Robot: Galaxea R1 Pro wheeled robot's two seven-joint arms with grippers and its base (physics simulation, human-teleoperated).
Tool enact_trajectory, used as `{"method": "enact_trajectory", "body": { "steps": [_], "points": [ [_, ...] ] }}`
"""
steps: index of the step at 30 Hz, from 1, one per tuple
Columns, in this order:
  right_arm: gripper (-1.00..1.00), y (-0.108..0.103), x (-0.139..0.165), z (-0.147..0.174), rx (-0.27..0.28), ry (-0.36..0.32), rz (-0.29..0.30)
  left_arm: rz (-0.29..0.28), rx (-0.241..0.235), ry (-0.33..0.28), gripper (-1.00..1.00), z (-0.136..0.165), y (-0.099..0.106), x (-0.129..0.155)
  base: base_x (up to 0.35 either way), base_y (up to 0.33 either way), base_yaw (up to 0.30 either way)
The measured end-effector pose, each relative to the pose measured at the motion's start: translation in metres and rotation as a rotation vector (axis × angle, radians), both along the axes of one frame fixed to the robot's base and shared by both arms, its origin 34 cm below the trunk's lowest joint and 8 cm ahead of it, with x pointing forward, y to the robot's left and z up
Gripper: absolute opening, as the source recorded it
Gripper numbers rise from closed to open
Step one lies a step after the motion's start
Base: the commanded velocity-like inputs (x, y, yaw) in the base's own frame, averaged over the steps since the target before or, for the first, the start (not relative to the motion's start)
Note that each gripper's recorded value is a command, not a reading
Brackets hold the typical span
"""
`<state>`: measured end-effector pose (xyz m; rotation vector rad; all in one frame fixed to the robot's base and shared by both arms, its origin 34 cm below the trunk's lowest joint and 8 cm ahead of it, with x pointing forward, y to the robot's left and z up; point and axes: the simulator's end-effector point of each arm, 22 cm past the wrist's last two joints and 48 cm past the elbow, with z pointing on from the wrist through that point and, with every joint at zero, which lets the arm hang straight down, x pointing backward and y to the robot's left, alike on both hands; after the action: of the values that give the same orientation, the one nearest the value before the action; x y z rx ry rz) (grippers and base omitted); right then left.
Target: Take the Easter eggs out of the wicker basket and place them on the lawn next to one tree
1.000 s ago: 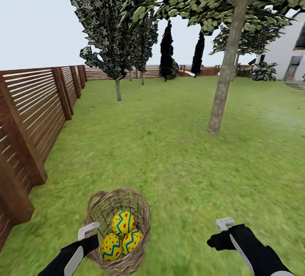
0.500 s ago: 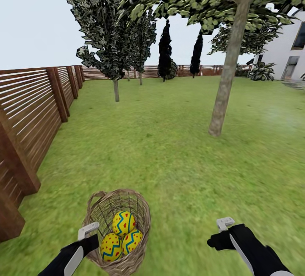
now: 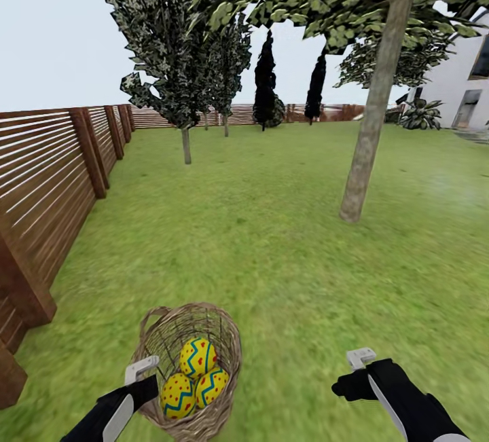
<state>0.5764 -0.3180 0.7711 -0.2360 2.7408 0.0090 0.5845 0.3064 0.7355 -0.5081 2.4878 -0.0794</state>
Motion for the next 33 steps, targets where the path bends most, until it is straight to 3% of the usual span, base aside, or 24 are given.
{"method": "enact_trajectory", "body": {
  "steps": [18, 33],
  "points": [
    [1.0, -0.0005, -0.0035, -0.0063, 0.001, 0.016, -0.003, 0.0, -0.002, 0.013, -1.0, -0.0061, -0.0012, -0.0031, 0.327, 0.081, -0.278],
    [1.0, 0.0003, -0.0043, -0.0082, -0.002, 0.02, 0.001, -0.002, -0.001, 0.016, -1.0, -0.0074, -0.0013, -0.0037, 0.328, 0.076, -0.041]
  ]
}}
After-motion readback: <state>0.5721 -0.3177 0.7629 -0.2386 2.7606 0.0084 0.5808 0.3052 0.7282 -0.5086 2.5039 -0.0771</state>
